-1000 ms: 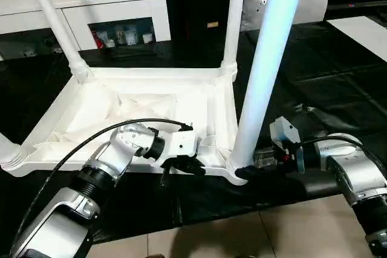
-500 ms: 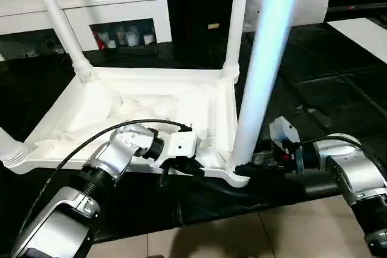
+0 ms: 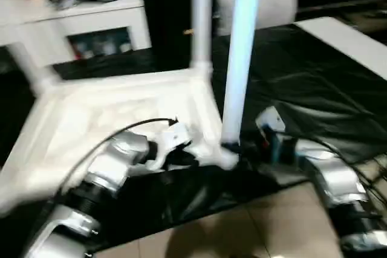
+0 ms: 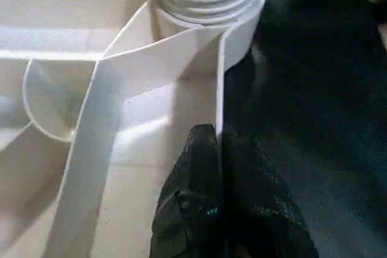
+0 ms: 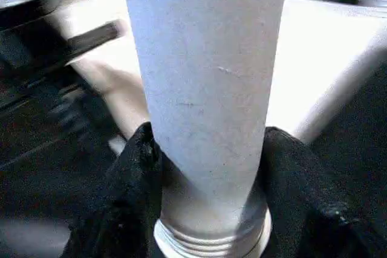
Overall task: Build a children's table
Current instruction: Rotate leg to tighten
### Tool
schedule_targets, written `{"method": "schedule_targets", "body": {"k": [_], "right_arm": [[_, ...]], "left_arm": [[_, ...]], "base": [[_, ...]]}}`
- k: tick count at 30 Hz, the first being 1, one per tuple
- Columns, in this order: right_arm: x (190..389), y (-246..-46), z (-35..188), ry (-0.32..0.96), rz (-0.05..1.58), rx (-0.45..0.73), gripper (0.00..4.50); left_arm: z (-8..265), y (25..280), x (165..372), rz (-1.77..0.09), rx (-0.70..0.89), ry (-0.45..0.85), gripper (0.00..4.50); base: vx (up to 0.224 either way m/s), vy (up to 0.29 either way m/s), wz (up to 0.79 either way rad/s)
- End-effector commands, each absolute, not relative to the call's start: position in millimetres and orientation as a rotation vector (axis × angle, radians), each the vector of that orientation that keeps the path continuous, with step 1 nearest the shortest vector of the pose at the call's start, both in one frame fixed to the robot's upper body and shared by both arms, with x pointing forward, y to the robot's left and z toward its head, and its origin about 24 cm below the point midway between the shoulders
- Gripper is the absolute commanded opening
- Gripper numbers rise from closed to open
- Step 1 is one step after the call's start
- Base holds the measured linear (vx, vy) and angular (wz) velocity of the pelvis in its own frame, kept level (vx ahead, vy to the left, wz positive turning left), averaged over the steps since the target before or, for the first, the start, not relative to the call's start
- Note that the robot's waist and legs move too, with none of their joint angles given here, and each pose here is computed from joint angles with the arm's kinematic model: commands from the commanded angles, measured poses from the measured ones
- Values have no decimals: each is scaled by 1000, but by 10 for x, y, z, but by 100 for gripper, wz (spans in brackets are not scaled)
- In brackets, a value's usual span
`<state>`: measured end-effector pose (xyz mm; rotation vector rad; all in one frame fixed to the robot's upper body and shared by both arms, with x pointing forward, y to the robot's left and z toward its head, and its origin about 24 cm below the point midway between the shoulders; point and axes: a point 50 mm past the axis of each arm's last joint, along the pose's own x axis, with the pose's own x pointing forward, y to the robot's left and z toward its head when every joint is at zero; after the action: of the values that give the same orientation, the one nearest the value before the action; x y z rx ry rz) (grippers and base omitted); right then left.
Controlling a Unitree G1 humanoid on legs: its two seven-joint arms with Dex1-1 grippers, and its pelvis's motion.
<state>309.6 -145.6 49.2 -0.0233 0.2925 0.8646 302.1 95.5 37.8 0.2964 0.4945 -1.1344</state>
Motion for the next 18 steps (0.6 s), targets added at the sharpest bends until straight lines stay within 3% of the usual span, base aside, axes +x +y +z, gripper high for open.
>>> {"method": "schedule_targets", "body": {"k": [1, 4, 5, 6, 9, 13, 18], "right_arm": [[3119, -1281, 226, 431, 732, 49, 205], [3256, -1196, 200, 444, 565, 97, 205], [3326, -1128, 223, 421, 514, 157, 240], [3342, -1108, 244, 401, 515, 144, 275], [3357, -1080, 302, 348, 524, 142, 282], [3352, -1140, 338, 302, 538, 112, 322], [3254, -1457, 464, 185, 671, 49, 370]], "left_arm": [[590, 583, 3041, -1111, 231, 368, 0], [635, 470, 3111, -1017, 236, 331, 0], [656, 427, 3141, -986, 288, 322, 0], [662, 426, 3152, -980, 301, 322, 0], [678, 472, 3194, -944, 319, 329, 0], [660, 541, 3220, -924, 359, 333, 0], [596, 730, 3252, -967, 418, 347, 0]], "base": [[-24, 55, -4], [-8, 18, -1], [0, 0, 0], [0, 0, 0], [0, 0, 0], [13, -3, 2], [47, -16, 4]]}}
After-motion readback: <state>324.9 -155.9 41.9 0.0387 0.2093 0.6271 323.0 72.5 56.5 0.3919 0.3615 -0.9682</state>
